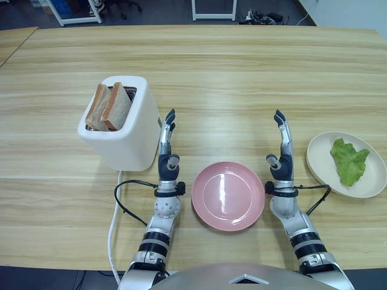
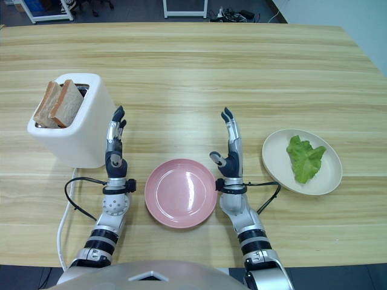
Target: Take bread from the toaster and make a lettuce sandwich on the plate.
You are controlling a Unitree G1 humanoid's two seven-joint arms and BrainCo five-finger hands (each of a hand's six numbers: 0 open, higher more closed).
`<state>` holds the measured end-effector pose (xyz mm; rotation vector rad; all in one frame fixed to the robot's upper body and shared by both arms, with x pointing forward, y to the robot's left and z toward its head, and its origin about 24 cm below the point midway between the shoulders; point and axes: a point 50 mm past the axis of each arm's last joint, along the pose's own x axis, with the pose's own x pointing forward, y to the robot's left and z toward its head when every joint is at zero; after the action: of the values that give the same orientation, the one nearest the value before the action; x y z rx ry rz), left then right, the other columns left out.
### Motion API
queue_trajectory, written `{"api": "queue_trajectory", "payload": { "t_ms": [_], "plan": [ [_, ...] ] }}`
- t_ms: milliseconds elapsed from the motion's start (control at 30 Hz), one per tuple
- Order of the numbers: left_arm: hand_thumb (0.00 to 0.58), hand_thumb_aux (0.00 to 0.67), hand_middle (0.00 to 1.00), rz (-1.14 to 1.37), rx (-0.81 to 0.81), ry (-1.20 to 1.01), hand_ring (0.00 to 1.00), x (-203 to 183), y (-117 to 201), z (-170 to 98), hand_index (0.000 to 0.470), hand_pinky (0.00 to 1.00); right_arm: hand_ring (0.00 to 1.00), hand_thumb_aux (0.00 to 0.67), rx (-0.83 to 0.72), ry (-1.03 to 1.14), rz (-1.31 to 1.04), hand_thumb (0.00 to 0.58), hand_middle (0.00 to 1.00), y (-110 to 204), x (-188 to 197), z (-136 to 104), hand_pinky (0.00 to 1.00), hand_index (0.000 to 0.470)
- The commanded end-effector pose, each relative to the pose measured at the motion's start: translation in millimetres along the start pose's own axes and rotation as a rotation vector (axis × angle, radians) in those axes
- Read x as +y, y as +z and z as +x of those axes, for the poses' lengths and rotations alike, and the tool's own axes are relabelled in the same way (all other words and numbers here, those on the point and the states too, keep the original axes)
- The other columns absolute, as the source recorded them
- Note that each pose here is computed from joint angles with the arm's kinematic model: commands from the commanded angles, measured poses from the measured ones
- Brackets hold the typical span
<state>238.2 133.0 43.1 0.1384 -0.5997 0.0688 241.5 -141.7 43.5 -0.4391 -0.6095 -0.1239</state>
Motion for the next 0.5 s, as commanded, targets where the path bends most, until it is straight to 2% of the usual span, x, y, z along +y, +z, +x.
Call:
{"api": "queue_trajectory", "payload": {
  "t_ms": [33,167,233,300,367,433,500],
  "plan": [
    [0.000,0.000,0.00,0.007,0.015,-0.015,0.00,1,-2,-4,0.000,0.00,0.00,0.000,0.007,0.023,-0.024,0.000,0.00,-2,2,-1,0.00,0.000],
    [0.000,0.000,0.00,0.018,0.013,-0.022,0.00,1,-2,-4,0.000,0.00,0.00,0.000,0.000,0.021,-0.040,0.000,0.00,-2,3,-1,0.00,0.000],
    [0.000,0.000,0.00,0.115,-0.057,-0.009,0.00,16,5,2,0.000,0.00,0.00,0.000,-0.016,0.020,-0.061,0.000,0.00,-2,2,0,0.00,0.000],
    [0.000,0.000,0.00,0.455,-0.161,0.070,0.00,61,19,19,0.000,0.00,0.00,0.000,-0.031,0.021,-0.082,0.000,0.00,-2,-2,2,0.00,0.000],
    [0.000,0.000,0.00,0.826,-0.191,0.155,0.00,114,33,33,0.000,0.00,0.00,0.000,-0.023,0.019,-0.101,0.000,0.00,-6,-6,2,0.00,0.000],
    [0.000,0.000,0.00,1.117,-0.117,0.152,0.00,158,35,42,0.000,0.00,0.00,0.000,-0.011,0.022,-0.117,0.000,0.00,-9,-8,1,0.00,0.000],
    [0.000,0.000,0.00,1.253,-0.017,0.110,0.00,180,33,45,0.000,0.00,0.00,0.000,-0.010,0.030,-0.133,0.000,0.00,-12,-9,1,0.00,0.000]
  ]
}}
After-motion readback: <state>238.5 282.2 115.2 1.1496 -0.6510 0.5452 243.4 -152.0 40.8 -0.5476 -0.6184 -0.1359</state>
